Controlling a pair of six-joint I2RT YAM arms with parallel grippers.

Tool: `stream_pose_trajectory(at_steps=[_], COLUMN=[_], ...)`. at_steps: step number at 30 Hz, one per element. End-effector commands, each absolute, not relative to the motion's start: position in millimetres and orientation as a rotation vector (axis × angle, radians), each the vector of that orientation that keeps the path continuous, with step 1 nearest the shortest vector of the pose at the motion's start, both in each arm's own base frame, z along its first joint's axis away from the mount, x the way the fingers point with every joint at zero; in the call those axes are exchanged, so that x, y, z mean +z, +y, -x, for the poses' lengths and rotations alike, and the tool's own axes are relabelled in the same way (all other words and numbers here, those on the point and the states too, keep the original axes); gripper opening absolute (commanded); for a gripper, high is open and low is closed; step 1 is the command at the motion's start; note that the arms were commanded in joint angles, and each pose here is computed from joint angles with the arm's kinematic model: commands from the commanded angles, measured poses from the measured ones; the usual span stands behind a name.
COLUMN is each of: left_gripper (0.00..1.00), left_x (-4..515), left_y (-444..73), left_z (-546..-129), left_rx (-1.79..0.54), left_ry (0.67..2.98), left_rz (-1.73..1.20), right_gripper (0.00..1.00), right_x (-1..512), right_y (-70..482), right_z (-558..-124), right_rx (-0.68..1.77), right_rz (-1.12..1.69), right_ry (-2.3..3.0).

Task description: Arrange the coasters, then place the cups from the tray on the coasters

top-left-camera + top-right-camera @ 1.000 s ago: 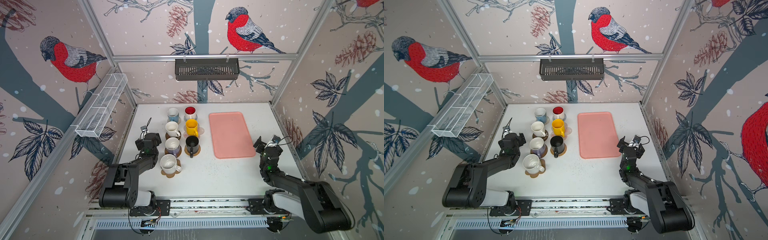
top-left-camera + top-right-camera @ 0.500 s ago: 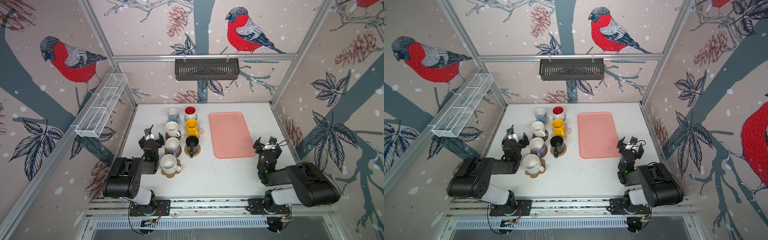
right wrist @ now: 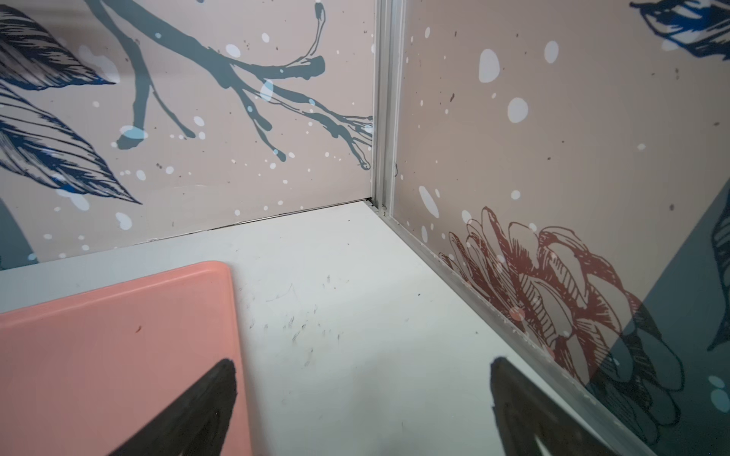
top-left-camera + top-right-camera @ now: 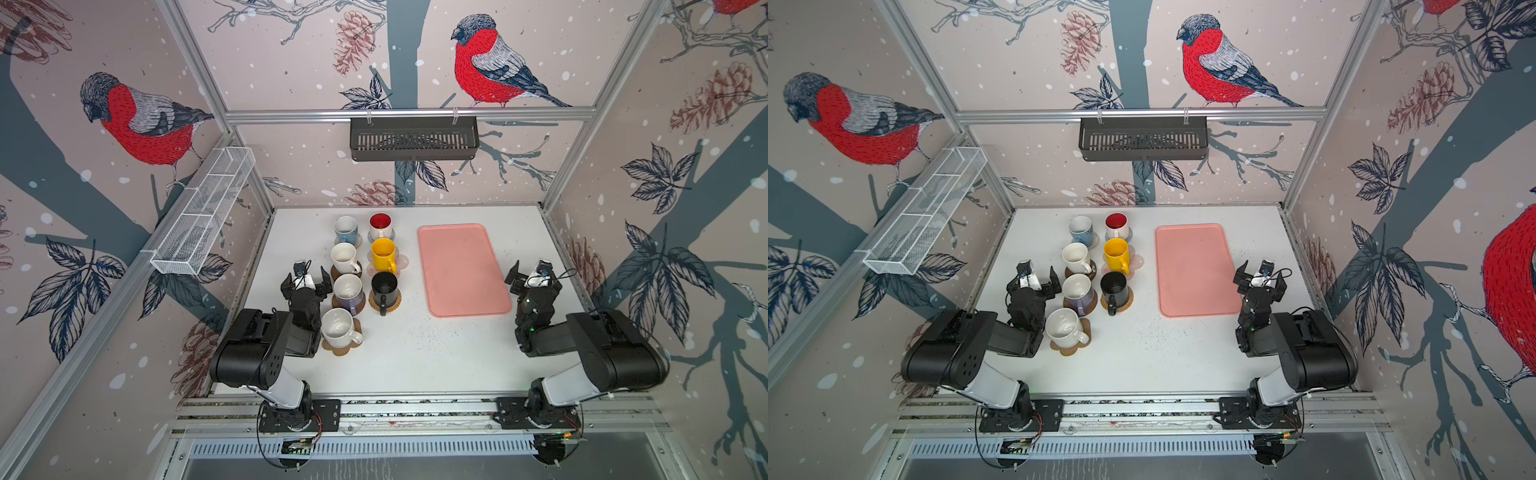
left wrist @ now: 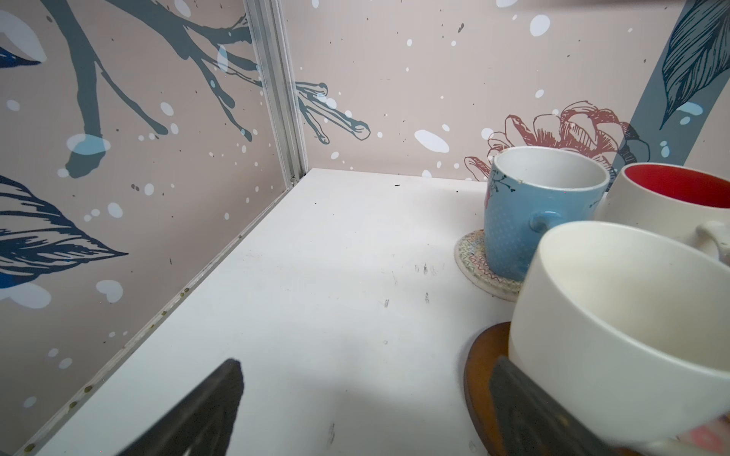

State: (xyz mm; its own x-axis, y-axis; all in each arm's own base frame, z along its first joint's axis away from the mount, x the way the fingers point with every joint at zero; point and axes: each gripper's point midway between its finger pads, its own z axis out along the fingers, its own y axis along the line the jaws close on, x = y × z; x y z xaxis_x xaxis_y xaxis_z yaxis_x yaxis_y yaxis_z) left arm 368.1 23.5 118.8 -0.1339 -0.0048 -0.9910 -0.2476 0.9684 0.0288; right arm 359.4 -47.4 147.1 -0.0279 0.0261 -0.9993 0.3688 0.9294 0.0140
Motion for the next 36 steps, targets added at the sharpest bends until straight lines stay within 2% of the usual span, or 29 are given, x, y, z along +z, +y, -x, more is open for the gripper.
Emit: stream_pose_trajectory(at_steps=[1,36], left_gripper=[0.97,0.97], left_x=[131.8,131.3], left_y=[25.6,25.4], left_z=[-369.7,-370.0], left_rx=[0.225,0.224], left_ry=[1.644,1.647], left_rz=[0.196,0.195], right_gripper=[1.0,0.99], right_x=[128.1,128.9], right_y=[-41.2,-39.4], right_z=[-362.9,-362.0], right_rx=[-0.228,-0.243], right_rz=[-0.293,-0.287], right_ry=[1.671,1.667])
